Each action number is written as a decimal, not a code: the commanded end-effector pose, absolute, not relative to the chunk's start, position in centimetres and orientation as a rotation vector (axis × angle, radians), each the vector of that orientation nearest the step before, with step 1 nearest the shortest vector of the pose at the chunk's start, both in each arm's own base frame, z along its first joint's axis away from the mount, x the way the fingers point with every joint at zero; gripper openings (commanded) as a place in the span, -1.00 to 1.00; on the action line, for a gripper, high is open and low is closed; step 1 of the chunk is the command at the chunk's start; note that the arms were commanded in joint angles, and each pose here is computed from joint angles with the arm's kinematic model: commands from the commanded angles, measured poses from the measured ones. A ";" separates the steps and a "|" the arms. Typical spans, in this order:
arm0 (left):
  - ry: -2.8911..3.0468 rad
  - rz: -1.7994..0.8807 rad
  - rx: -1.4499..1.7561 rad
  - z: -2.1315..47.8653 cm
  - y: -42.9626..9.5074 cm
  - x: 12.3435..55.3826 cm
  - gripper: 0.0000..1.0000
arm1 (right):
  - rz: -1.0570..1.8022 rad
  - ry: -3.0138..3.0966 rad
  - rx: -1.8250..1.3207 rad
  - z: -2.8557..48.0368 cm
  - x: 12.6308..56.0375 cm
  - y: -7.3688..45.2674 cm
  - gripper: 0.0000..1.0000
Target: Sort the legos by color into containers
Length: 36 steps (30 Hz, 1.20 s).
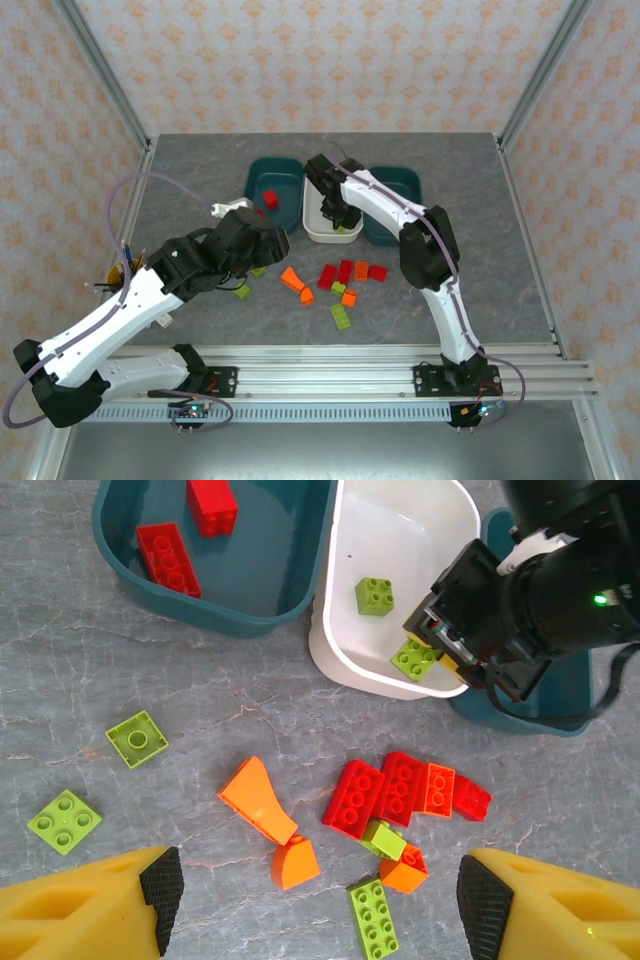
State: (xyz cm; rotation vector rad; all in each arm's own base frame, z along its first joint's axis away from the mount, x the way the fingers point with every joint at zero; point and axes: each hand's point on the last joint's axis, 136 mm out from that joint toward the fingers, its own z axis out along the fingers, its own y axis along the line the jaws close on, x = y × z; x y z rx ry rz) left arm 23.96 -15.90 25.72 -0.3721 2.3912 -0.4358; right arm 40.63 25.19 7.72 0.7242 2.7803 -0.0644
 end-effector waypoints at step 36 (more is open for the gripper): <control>2.287 -0.232 -0.819 23.2 -4.7 17.1 0.51 | 0.389 2.648 -0.929 14.9 22.5 36.7 0.31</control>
